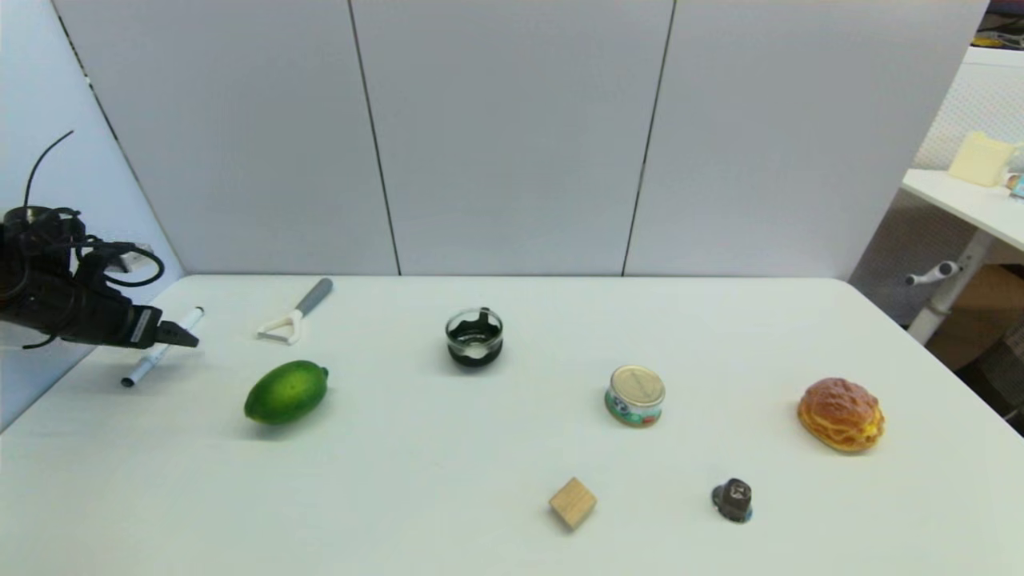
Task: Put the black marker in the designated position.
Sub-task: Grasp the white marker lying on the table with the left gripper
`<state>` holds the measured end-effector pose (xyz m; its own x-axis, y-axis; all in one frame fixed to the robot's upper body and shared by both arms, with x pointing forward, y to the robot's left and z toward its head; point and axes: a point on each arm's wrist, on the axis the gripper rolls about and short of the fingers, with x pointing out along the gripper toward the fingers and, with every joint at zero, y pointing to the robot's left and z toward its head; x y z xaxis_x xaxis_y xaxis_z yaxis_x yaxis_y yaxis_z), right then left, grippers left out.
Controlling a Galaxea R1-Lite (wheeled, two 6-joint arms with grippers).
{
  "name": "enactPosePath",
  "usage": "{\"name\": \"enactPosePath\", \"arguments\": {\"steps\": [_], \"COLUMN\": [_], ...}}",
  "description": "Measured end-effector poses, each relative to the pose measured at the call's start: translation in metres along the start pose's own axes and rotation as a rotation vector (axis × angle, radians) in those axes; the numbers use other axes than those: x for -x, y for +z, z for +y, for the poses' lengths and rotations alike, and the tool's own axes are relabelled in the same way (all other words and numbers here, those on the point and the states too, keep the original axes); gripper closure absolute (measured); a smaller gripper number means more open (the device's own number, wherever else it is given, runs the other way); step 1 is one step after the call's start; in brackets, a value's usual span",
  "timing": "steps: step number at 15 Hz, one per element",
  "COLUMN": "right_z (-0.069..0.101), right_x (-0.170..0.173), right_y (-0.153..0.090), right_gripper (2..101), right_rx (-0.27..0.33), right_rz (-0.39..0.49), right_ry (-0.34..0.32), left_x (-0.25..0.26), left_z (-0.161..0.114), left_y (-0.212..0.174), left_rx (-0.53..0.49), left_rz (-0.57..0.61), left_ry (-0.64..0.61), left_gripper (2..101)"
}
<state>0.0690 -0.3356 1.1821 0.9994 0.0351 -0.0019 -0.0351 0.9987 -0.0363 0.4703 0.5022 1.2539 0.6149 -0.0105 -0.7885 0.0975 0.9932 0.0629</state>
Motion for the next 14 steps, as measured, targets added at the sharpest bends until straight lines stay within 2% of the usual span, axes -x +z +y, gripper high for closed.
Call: {"name": "enactPosePath", "arguments": {"steps": [13,14], "right_z": [0.0000,0.0000], "right_x": [0.0000,0.0000], "right_y": [0.0001,0.0000], "right_gripper": [4.3,4.3], "right_rx": [0.000,0.000], "right_rz": [-0.001,0.000], "right_ry": [0.000,0.000], "left_x": [-0.0101,-0.0103], "left_z": [-0.0015,-0.0017], "left_y": [0.0022,0.0023], "left_rx": [0.061,0.064], "left_rz": [0.016,0.016], "left_ry": [0.030,0.029], "left_gripper": [5.3,15.7]}}
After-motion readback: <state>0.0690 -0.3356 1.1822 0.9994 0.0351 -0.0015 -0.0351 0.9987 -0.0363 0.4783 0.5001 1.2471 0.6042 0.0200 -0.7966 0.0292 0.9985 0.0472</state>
